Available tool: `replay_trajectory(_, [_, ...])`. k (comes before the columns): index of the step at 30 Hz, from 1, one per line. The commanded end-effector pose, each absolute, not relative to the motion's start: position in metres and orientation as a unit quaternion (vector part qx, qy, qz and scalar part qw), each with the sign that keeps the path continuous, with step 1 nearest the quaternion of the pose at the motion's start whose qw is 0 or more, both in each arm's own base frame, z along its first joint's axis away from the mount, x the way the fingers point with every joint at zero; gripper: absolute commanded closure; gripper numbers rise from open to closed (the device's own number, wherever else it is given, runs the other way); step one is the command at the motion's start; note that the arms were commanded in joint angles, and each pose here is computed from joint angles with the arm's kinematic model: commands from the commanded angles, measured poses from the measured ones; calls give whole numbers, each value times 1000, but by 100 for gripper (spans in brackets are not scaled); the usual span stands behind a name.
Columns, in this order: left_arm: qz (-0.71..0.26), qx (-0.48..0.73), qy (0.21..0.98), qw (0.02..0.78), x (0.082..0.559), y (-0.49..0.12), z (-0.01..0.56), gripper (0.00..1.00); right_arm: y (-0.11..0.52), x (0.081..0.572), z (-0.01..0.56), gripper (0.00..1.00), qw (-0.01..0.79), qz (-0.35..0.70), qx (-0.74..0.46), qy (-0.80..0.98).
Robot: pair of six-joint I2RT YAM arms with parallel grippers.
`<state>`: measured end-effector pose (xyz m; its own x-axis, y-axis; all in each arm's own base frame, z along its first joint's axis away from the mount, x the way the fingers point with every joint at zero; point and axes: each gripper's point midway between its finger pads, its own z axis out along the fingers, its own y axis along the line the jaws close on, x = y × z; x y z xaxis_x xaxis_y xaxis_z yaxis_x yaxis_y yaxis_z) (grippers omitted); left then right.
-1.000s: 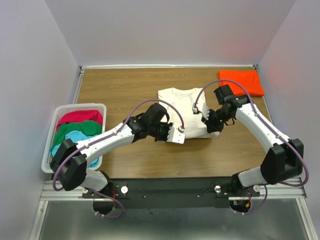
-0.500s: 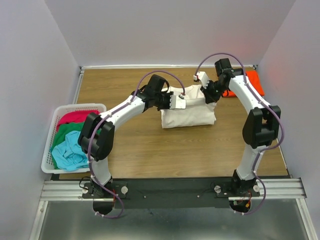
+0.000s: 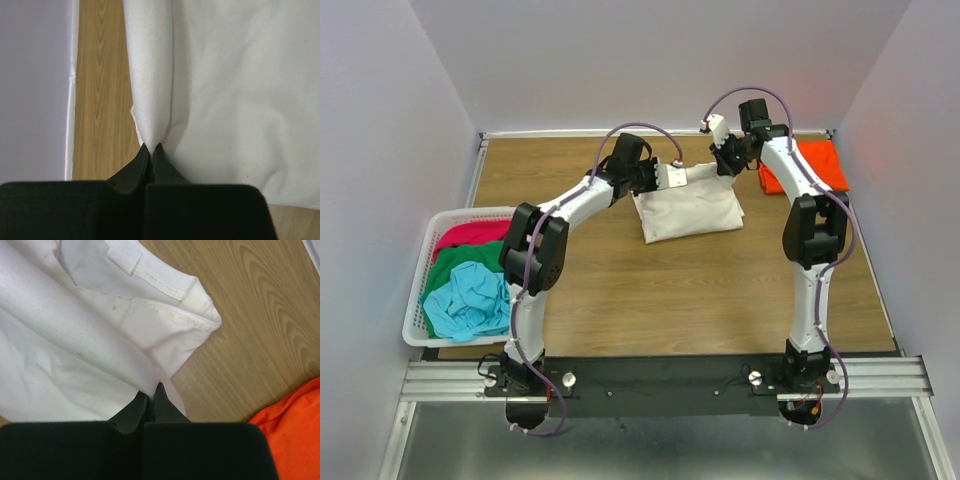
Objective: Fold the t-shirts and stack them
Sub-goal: Fold the tshirt
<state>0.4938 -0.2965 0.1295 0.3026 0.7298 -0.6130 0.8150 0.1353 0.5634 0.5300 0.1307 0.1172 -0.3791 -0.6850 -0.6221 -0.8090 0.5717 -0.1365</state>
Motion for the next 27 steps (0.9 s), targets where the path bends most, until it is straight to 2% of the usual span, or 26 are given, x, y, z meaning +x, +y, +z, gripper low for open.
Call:
replay_trajectory(1, [-4,619,613,491,529,-286,132,100,127,564,103,100,349,79,-420,834])
replay_trajectory(7, [-3,592,660,463,548,-281,108,100,131,584,91,100,365,80,-400,837])
replay_trajectory(14, [21,524,711,469,564,-264,97,100,135,605,78,97,385,76,-360,847])
replay_trajectory(16, [50,471,738,482,582,-249,103,100,135,617,75,83,398,61,-324,856])
replay_trajectory(17, [51,421,771,475,589,-242,89,65,134,622,77,71,407,53,-304,860])
replay_trajectory(18, [85,370,787,486,605,-227,105,44,132,631,81,51,421,42,-271,865])
replay_trajectory(19, [97,338,800,485,612,-219,107,31,132,634,85,42,429,38,-253,866])
replay_trajectory(20, [103,319,808,484,617,-215,110,28,130,638,90,35,439,33,-232,867])
replay_trajectory(21, [110,302,818,477,621,-209,107,27,127,642,96,23,450,28,-210,868])
replay_trajectory(22, [138,245,823,493,629,-194,131,22,124,647,109,19,466,23,-177,866])
replay_trajectory(23, [154,211,824,503,631,-184,142,12,121,648,112,15,470,19,-167,867])
replay_trajectory(24, [161,172,818,524,633,-176,164,10,117,648,118,11,476,16,-148,867])
replay_trajectory(27, [157,128,810,550,623,-157,205,6,119,640,127,11,476,45,-136,868])
